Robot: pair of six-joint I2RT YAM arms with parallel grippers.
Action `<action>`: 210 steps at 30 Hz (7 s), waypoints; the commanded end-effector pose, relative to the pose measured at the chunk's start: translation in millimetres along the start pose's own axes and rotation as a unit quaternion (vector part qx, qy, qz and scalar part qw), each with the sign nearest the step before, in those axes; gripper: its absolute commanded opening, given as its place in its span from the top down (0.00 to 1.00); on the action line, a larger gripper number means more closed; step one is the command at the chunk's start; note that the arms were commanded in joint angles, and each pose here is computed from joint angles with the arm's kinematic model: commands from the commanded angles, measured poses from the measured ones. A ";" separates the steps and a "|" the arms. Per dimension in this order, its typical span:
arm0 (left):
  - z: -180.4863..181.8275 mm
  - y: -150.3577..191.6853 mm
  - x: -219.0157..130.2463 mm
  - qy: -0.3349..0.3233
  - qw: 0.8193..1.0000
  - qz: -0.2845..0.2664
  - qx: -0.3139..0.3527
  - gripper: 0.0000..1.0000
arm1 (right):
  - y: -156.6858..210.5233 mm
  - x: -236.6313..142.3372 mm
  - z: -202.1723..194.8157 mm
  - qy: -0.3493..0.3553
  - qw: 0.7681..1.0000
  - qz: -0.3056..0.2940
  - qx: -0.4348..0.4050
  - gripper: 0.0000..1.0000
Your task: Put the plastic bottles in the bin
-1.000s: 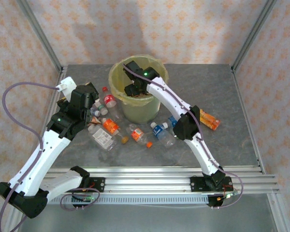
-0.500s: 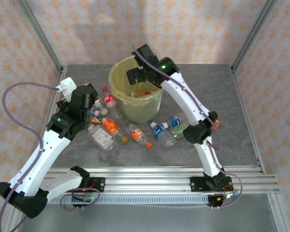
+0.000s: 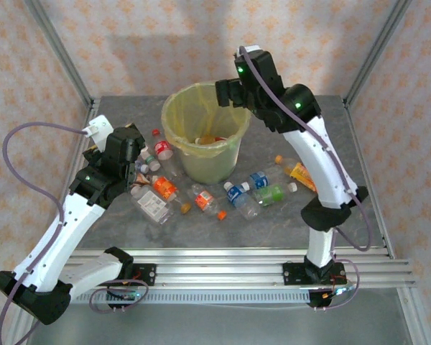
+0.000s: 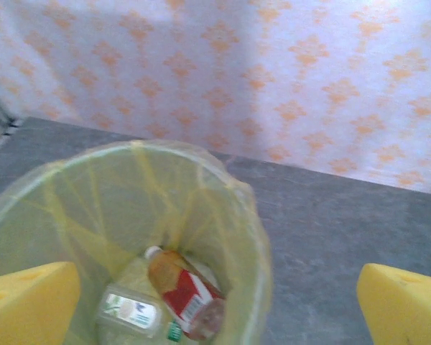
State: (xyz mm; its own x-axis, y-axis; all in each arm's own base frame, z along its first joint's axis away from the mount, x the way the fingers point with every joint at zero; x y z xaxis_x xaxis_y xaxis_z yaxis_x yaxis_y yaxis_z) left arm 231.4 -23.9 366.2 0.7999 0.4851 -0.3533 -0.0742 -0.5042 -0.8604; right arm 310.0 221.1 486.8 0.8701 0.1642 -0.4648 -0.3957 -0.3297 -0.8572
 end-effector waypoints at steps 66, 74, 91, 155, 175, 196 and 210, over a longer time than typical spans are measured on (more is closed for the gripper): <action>-3.3 21.9 20.9 -0.033 0.999 0.026 0.009 0.00 | 354.2 46.9 -32.8 0.053 0.835 0.262 0.481 0.01; -1.6 22.3 20.7 -0.035 0.999 0.025 0.010 0.00 | 357.6 64.5 -19.2 0.055 0.835 0.290 0.464 0.00; -1.5 21.6 20.7 -0.035 0.999 0.027 0.014 0.00 | 368.0 80.0 -11.3 0.060 0.833 0.320 0.447 0.10; 4.6 18.6 17.0 -0.042 0.999 0.017 0.006 0.00 | 392.2 70.9 -24.4 0.132 0.851 0.372 0.345 0.53; 6.7 17.4 16.3 -0.046 0.999 0.010 -0.002 0.00 | 271.2 -7.3 -62.5 0.078 0.920 0.206 0.323 0.65; 9.1 16.8 15.5 -0.050 0.999 0.007 -0.004 0.00 | 80.1 34.1 -40.8 -0.121 0.958 0.047 0.257 0.68; 7.8 18.7 17.5 -0.050 0.999 0.012 -0.004 0.00 | 40.7 81.0 42.6 -0.181 0.971 0.092 0.130 0.66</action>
State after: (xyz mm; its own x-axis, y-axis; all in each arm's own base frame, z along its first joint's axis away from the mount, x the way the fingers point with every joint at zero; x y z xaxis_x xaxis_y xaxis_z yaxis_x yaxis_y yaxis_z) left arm 243.6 -25.1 345.0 0.7596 0.5049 -0.4099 -0.1039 -0.5281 -0.8428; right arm 349.2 253.5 412.6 0.6670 0.4812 -0.5689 -0.6229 -0.0588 -0.7801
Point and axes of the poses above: each hand's point on the last joint's axis, 136 mm out from that joint toward the fingers, its own x axis out along the fingers, its own z axis along the line the jaws close on, y = z × x, the point moved 8 cm from there along -x, back along the fingers, and after that the axes turned 12 degrees about -x, right-handed, at the moved point
